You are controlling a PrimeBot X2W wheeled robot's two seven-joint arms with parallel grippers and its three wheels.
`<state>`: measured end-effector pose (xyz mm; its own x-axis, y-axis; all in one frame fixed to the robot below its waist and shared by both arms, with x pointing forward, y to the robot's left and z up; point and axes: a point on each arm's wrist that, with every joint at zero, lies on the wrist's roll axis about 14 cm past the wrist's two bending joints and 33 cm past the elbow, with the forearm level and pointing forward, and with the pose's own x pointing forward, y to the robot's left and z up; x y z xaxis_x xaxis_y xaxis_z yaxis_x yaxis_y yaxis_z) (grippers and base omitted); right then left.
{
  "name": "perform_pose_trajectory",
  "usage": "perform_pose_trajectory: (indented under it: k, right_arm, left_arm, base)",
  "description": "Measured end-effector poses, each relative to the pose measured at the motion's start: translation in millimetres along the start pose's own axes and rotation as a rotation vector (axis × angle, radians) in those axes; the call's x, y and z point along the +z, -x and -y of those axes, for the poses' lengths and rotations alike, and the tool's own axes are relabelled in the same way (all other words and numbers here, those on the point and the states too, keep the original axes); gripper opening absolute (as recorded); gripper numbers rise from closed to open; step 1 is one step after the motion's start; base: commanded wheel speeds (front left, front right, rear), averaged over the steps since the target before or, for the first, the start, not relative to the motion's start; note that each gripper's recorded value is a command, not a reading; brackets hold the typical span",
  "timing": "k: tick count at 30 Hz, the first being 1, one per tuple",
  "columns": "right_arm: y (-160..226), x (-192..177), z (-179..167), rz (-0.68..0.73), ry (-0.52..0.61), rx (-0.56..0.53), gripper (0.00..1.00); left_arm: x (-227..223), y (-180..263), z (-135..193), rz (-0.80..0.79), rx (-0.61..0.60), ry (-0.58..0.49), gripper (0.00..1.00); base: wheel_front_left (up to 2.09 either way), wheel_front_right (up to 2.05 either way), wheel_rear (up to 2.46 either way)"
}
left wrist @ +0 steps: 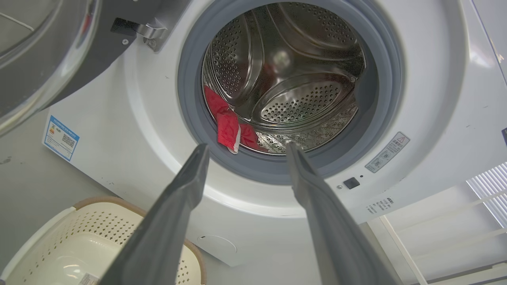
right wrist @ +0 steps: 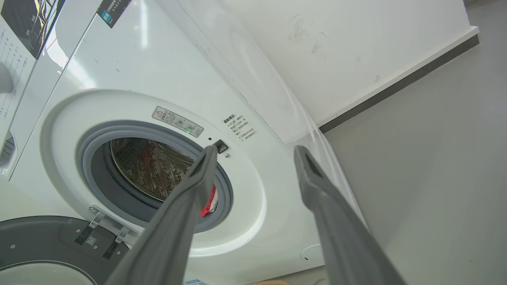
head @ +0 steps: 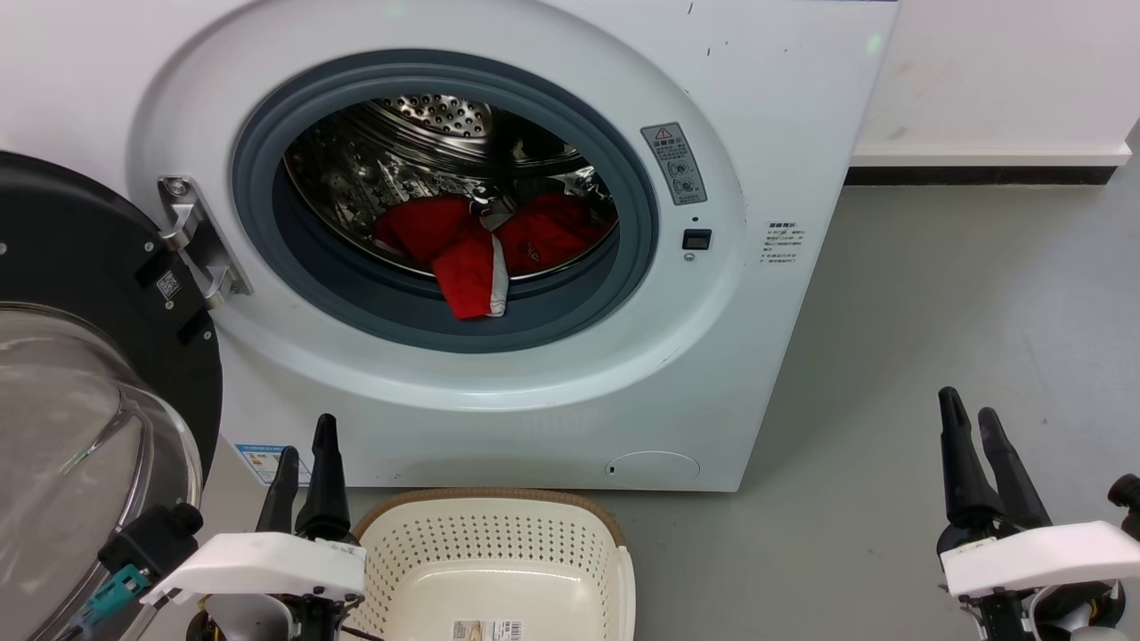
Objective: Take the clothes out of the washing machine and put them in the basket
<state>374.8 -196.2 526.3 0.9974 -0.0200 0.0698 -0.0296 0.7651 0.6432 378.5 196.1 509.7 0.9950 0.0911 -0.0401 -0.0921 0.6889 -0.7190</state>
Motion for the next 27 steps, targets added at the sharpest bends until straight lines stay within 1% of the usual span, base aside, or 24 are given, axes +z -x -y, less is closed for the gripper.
perform_pose_trajectory:
  k: [14,27]
  right_arm:
    - [4.5,-0.8,-9.1,0.009,0.225,0.039,1.0]
    - [8.4,3.3,-18.7,0.038,0.387,0.078,1.0]
  left_arm:
    - [4.1,5.6,5.9,0.043,-0.024,-0.182,1.0]
    - [5.6,10.6,9.3,0.072,-0.05,-0.324,1.0]
  base:
    - [0.0,0.0,0.0]
    - [0.0,0.0,0.0]
